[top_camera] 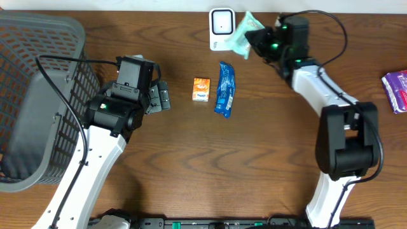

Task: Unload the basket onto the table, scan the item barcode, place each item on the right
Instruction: 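Raise the wipes pack to the scanner with right gripper, then carry the wipes pack to the far right and release it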

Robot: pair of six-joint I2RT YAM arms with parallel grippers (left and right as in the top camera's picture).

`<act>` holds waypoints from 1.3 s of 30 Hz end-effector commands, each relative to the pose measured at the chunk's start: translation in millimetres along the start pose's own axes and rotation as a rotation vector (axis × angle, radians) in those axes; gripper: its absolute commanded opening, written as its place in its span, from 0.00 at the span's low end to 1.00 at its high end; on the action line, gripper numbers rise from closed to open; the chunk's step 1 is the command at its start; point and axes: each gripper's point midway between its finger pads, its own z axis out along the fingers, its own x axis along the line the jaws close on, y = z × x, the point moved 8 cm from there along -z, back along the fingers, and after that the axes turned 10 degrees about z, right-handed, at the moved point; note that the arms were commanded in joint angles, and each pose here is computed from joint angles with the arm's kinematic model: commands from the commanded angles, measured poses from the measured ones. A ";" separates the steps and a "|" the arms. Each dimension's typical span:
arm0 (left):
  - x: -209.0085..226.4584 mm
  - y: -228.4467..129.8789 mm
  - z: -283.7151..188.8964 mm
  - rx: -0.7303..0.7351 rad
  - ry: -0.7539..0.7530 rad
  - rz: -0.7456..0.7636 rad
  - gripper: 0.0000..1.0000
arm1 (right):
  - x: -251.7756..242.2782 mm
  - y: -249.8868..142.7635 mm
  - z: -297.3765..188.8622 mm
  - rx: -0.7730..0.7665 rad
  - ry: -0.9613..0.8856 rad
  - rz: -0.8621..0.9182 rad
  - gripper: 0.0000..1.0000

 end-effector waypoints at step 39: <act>1.1 0.8 -0.2 0.000 0.007 0.018 0.98 | 27.1 135.3 -87.7 -0.136 -0.473 -0.274 0.01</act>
